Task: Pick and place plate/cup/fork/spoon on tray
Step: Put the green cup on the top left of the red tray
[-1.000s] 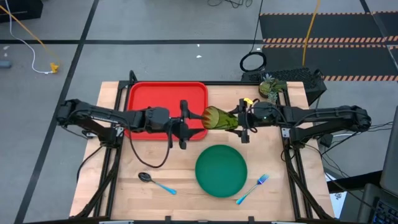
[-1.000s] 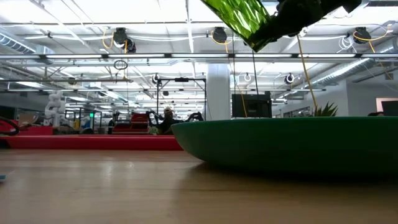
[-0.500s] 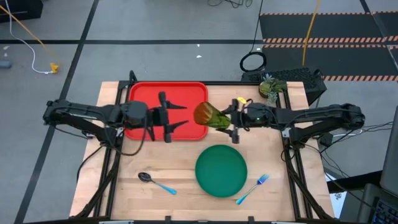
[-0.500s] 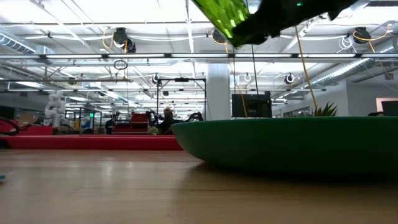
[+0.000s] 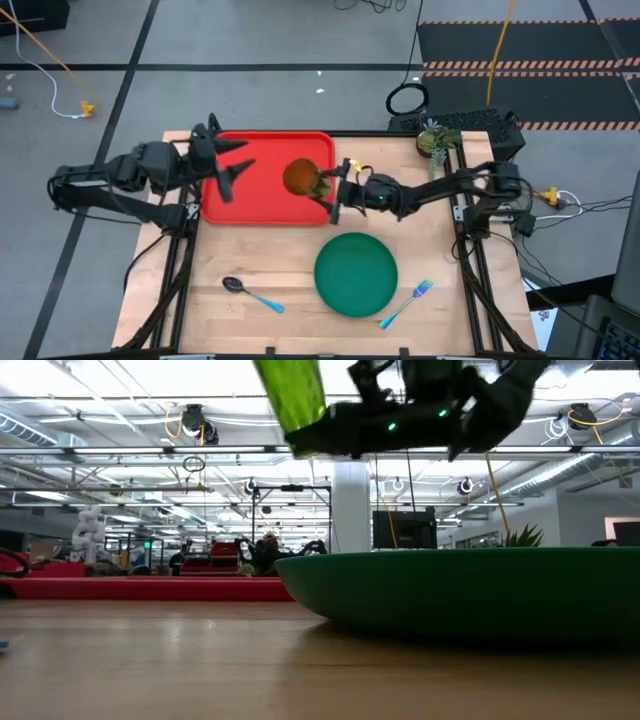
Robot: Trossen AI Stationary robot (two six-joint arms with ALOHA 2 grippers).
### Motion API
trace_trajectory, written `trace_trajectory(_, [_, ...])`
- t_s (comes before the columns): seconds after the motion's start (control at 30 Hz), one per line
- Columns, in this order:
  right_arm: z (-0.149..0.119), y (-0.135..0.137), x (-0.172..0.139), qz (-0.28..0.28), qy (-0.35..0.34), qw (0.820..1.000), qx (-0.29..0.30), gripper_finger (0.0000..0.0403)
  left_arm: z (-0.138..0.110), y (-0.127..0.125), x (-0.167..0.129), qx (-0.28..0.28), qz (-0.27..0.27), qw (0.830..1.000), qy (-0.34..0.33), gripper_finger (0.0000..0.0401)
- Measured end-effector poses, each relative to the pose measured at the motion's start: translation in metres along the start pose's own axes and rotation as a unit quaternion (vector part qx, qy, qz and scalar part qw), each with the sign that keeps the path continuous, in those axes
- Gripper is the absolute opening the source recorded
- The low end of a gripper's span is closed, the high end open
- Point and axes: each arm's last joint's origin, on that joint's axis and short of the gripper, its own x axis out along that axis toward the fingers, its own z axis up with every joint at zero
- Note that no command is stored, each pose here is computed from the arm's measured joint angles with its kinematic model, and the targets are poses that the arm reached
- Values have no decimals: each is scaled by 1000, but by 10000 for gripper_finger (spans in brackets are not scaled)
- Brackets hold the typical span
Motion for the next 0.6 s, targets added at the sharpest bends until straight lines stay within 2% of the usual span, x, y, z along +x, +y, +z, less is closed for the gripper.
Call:
trace_trajectory(0.13, [-5,-4,30,-12,2,999,-46,301,-3,11,1,-39,61,997,15,232])
trace_trajectory(0.3, [-7,-6,60,-14,17,995,-97,302,-6,12,8,-49,76,996,26,232])
trace_trajectory(0.47, [-7,-14,71,-18,26,995,-91,302,-4,11,7,-20,54,998,33,232])
trace_trajectory(0.6, [-11,-28,72,11,13,999,-34,302,2,10,4,48,6,997,63,232])
